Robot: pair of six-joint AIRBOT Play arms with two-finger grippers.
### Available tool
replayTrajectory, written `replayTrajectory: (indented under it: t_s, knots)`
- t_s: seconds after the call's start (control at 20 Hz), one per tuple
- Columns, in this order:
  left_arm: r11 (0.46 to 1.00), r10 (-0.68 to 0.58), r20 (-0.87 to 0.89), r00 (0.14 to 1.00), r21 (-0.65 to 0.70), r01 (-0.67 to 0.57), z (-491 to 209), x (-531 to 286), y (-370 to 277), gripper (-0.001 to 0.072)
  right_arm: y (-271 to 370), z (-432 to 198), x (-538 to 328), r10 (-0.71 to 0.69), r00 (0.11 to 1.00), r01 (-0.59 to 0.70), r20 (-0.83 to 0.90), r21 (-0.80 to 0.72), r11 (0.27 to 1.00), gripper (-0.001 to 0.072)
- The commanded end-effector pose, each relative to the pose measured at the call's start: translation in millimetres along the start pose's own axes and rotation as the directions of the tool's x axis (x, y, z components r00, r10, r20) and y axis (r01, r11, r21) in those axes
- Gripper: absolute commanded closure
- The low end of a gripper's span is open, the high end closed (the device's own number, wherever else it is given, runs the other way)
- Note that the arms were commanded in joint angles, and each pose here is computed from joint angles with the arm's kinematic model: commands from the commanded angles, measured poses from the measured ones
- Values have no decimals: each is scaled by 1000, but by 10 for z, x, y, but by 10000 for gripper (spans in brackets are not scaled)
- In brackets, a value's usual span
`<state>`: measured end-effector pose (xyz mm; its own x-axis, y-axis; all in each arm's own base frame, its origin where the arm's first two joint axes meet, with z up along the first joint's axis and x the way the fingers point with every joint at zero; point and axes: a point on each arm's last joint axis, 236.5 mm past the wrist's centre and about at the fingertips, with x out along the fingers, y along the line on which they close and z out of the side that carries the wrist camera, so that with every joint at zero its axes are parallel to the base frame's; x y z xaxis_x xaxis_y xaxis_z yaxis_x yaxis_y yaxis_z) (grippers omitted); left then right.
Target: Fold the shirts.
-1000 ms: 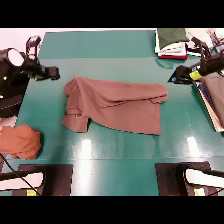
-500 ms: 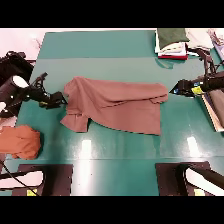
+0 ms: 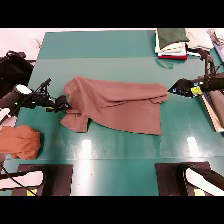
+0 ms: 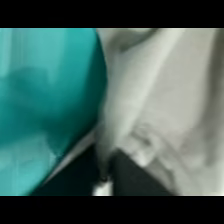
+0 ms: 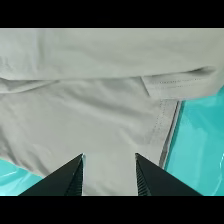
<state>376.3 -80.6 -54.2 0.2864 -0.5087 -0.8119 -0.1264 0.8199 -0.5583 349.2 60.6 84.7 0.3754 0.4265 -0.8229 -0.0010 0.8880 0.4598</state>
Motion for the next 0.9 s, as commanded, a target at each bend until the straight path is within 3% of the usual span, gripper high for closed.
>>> replayTrajectory:
  t_s: [0.0, 0.25, 0.3, 0.35, 0.5, 0.65, 0.85]
  knots:
    - [998, -14, 69, 998, 56, 10, 147, -181, -139, 676, -158, -173, -30, -46, 996, 46, -72, 4, 999, 351]
    - [974, 5, 176, 984, 221, -44, 272, -782, -446, 677, -716, -930, 183, -46, 958, 101, -284, 182, 978, 336]
    - [971, -1, 175, 985, 234, -40, 242, -826, -484, 677, -826, -1125, 261, -31, 947, 111, -320, 233, 966, 241]
    - [970, -4, 166, 986, 240, -36, 204, -849, -505, 677, -905, -1307, 336, -15, 936, 117, -351, 271, 955, 193]
    - [970, -8, 143, 990, 240, -27, 146, -847, -519, 677, -953, -1747, 576, 48, 914, 104, -402, 347, 932, 196]
    - [971, -13, 144, 990, 238, -22, 148, -847, -529, 677, -755, -1866, 815, 148, 923, 9, -356, 406, 914, 204]
    - [971, -13, 142, 990, 237, -21, 142, -846, -530, 676, -520, -1892, 1077, 168, 929, -32, -331, 379, 925, 216]
